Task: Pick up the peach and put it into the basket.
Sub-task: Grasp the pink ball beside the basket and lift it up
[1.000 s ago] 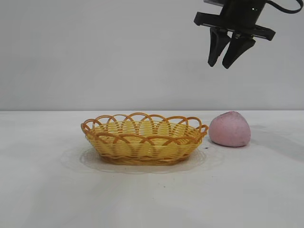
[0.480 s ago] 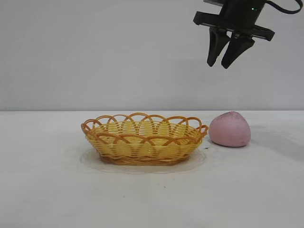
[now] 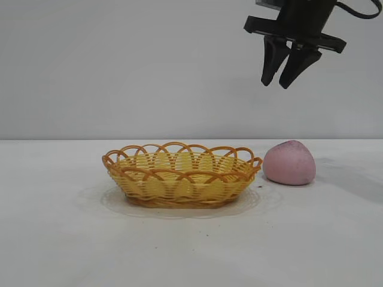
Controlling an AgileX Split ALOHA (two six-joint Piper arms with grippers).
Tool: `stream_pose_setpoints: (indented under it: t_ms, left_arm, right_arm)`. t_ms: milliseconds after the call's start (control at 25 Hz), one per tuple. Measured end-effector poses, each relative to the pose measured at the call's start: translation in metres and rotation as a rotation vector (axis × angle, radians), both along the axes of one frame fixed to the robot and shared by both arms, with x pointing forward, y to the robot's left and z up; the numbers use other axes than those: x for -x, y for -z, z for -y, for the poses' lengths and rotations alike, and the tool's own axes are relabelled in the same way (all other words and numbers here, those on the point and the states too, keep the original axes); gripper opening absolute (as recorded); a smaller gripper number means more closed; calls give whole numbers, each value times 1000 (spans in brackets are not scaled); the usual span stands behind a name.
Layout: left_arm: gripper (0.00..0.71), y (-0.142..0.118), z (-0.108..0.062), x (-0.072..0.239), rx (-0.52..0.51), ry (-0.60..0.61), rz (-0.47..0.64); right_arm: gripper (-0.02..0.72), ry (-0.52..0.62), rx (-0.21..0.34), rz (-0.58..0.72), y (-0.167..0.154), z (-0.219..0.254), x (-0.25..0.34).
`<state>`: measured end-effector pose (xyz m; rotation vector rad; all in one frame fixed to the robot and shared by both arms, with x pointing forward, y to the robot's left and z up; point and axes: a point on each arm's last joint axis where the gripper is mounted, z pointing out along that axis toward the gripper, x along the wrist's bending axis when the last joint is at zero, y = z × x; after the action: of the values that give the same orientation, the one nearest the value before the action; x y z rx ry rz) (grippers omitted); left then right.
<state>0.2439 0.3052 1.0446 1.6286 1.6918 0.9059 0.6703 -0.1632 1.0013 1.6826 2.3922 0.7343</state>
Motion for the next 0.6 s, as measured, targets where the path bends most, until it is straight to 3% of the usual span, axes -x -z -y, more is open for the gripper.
stream_pose_setpoints:
  t_ms: [160,600]
  left_arm:
    - [425,1,0,13,-2,0,81]
    - [425,1,0,14,-2,2,86]
  right_arm:
    - [276,-22,17,-88,7,1,8]
    - [276,-100,67,-307,23,2,24]
